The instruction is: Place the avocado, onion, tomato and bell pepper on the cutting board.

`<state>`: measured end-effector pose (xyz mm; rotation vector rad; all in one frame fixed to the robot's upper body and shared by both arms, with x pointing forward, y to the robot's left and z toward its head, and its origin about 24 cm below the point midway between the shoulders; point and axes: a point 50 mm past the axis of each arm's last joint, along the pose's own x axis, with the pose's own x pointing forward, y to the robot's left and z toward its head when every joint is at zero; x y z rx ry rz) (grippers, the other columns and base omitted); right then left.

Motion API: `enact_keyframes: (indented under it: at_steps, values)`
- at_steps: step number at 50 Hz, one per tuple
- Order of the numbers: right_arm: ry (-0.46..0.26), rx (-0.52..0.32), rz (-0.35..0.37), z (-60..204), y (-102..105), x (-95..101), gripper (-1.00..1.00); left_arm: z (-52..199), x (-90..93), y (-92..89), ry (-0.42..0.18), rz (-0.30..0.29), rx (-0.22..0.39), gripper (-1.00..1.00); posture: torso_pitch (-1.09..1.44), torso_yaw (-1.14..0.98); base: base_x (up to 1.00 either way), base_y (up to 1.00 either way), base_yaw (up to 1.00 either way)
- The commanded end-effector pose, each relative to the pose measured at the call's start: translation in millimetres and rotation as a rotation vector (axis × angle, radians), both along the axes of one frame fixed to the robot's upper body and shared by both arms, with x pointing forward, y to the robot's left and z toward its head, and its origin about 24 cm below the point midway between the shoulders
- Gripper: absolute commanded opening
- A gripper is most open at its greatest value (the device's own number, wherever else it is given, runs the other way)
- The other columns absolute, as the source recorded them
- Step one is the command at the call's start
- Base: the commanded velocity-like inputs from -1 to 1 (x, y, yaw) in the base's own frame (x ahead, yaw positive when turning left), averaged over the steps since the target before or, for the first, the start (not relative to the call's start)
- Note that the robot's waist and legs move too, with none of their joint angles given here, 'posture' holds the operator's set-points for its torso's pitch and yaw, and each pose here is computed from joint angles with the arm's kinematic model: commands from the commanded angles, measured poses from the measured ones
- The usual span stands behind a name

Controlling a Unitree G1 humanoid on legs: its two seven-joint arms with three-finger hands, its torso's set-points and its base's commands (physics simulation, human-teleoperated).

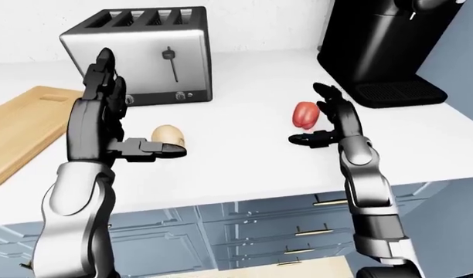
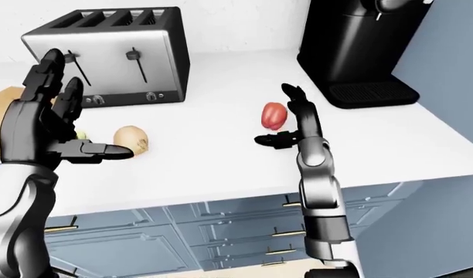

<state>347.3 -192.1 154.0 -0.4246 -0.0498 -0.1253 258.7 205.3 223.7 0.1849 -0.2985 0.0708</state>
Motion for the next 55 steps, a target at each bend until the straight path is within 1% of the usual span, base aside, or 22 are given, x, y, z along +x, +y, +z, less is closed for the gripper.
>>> enact_keyframes:
  at_steps: [1, 7, 12, 15, 18, 19, 20, 21, 22, 23, 24, 26, 35, 37, 42, 48, 55]
  values:
    - [-0.084, -0.018, 0.003, 19, 1, 0.3, 0.55, 14, -5.3, -0.7, -0.084, 0.003, 0.019, 1.0, 0.0, 0.0, 0.0, 0.0, 0.0]
    - [-0.085, -0.019, 0.005, 19, 2, 0.8, 0.53, 12, -5.0, -0.3, -0.081, 0.004, 0.016, 1.0, 0.0, 0.0, 0.0, 0.0, 0.0]
    - [-0.083, -0.016, 0.011, 17, 4, 2.1, 0.46, 11, -5.3, 0.2, -0.08, 0.004, 0.014, 1.0, 0.0, 0.0, 0.0, 0.0, 0.0]
    - [-0.086, -0.007, 0.012, 18, 5, 2.8, 0.4, 10, -6.2, 0.6, -0.08, 0.004, 0.012, 1.0, 0.0, 0.0, 0.0, 0.0, 0.0]
    - [-0.089, 0.001, 0.008, 19, 5, 3.5, 0.28, 10, -6.7, 1.1, -0.079, 0.006, 0.015, 1.0, 0.0, 0.0, 0.0, 0.0, 0.0]
    - [-0.092, 0.002, 0.008, 20, 5, 3.7, 0.18, 11, -6.7, 1.2, -0.079, 0.006, 0.017, 1.0, 0.0, 0.0, 0.0, 0.0, 0.0]
    - [-0.094, 0.002, 0.007, 21, 5, 3.8, 0.12, 11, -6.7, 1.1, -0.08, 0.006, 0.017, 1.0, 0.0, 0.0, 0.0, 0.0, 0.0]
    - [-0.097, 0.004, 0.008, 22, 5, 4.0, -0.05, 11, -6.5, 0.9, -0.08, 0.006, 0.018, 1.0, 0.0, 0.0, 0.0, 0.0, 0.0]
    - [-0.097, 0.005, 0.009, 22, 5, 4.1, -0.27, 12, -6.2, 0.9, -0.08, 0.005, 0.018, 1.0, 0.0, 0.0, 0.0, 0.0, 0.0]
    - [-0.1, 0.003, 0.009, 23, 5, 4.1, -0.4, 13, -5.9, 0.5, -0.082, 0.004, 0.018, 1.0, 0.0, 0.0, 0.0, 0.0, 0.0]
    - [-0.101, 0.004, 0.01, 24, 5, 3.9, -0.57, 13, -5.4, 0.3, -0.083, 0.004, 0.019, 1.0, 0.0, 0.0, 0.0, 0.0, 0.0]
    - [-0.106, 0.0, 0.009, 26, 5, 3.5, -1.0, 14, -5.1, 0.0, -0.084, 0.003, 0.019, 1.0, 0.0, 0.0, 0.0, 0.0, 0.0]
    - [-0.122, 0.002, 0.001, 31, 3, 0.4, -1.0, 14, -8.1, 1.5, -0.087, 0.008, 0.02, 1.0, 0.0, 0.0, 0.0, 0.0, 0.0]
    - [-0.143, 0.004, -0.003, 35, 3, -0.5, -1.0, 13, -7.8, 1.1, -0.085, 0.008, 0.022, 1.0, 0.0, 0.0, 0.0, 0.0, 0.0]
    - [-0.167, 0.006, -0.009, 39, 3, -2.8, -1.0, 11, -5.2, -0.3, -0.081, 0.005, 0.021, 1.0, 0.0, 0.0, 0.0, 0.0, 0.0]
    - [-0.196, 0.021, 0.001, 51, 7, -6.8, -1.0, 8, -3.3, -1.1, -0.074, 0.002, 0.015, 1.0, 0.0, 0.0, 0.0, 0.0, 0.0]
    - [-0.257, 0.097, 0.034, 73, 12, -16.7, -1.0, 4, 0.8, -2.3, -0.064, -0.002, 0.016, 1.0, 0.0, 0.0, 0.0, 0.0, 0.0]
